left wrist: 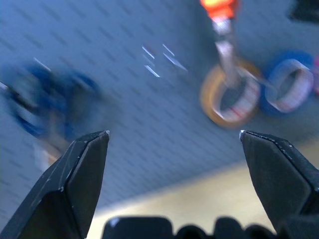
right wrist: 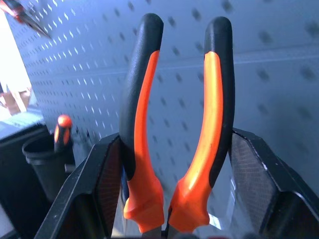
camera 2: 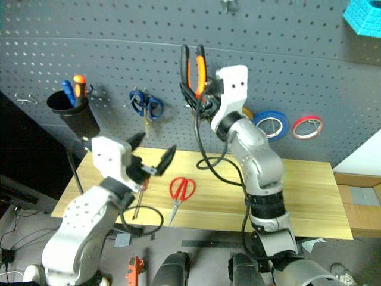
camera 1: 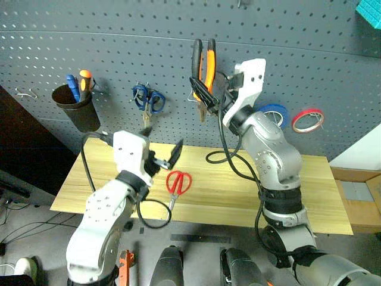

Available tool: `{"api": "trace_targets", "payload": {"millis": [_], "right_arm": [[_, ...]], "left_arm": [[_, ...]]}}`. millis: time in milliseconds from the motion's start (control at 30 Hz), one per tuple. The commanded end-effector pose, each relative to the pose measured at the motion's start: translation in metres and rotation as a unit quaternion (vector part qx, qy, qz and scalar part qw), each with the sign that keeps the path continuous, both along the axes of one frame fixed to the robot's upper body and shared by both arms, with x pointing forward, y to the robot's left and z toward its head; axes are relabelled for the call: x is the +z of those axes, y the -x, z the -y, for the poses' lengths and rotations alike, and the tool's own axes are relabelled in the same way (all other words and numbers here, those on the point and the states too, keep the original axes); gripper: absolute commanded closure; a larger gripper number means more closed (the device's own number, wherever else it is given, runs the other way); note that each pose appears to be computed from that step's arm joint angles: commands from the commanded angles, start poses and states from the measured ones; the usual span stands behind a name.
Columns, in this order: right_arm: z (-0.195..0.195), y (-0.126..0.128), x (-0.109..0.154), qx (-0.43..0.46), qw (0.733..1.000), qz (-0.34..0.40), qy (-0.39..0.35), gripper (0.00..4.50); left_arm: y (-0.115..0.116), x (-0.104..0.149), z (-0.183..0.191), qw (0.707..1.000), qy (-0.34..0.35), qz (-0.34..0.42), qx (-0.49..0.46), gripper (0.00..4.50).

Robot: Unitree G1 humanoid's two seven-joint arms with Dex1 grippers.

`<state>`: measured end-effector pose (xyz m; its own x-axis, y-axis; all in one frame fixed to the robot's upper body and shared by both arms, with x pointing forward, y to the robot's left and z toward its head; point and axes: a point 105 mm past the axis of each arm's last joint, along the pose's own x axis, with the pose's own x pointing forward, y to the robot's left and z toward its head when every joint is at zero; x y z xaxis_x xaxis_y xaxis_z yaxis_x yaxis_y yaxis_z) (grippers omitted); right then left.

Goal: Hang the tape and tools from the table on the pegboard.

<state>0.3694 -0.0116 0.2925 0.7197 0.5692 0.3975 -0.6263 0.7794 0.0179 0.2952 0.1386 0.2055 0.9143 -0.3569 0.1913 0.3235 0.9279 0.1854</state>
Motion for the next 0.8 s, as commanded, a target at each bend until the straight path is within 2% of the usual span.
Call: {"api": "trace_targets", "payload": {"millis": [33, 167, 433, 567, 800], "right_arm": [[0.000, 0.004, 0.038, -0.004, 0.996, 0.074, -0.042, 1.82], [-0.005, -0.005, 0.052, -0.023, 0.992, 0.113, -0.060, 1.82], [-0.002, -0.027, 0.062, -0.098, 0.980, 0.150, -0.089, 1.82], [-0.004, -0.032, 0.057, -0.120, 0.976, 0.154, -0.094, 1.82], [-0.010, -0.043, 0.023, -0.138, 0.978, 0.125, -0.094, 1.82]], "left_arm": [[-0.007, 0.007, 0.005, 1.000, -0.002, 0.024, -0.006, 0.00], [-0.030, 0.002, 0.013, 1.000, 0.000, 0.013, -0.019, 0.00], [-0.050, 0.009, 0.030, 0.998, -0.007, 0.019, -0.056, 0.00], [-0.054, 0.006, 0.033, 0.998, -0.010, 0.015, -0.061, 0.00], [-0.054, 0.005, 0.034, 0.998, -0.010, 0.008, -0.063, 0.00]]}}
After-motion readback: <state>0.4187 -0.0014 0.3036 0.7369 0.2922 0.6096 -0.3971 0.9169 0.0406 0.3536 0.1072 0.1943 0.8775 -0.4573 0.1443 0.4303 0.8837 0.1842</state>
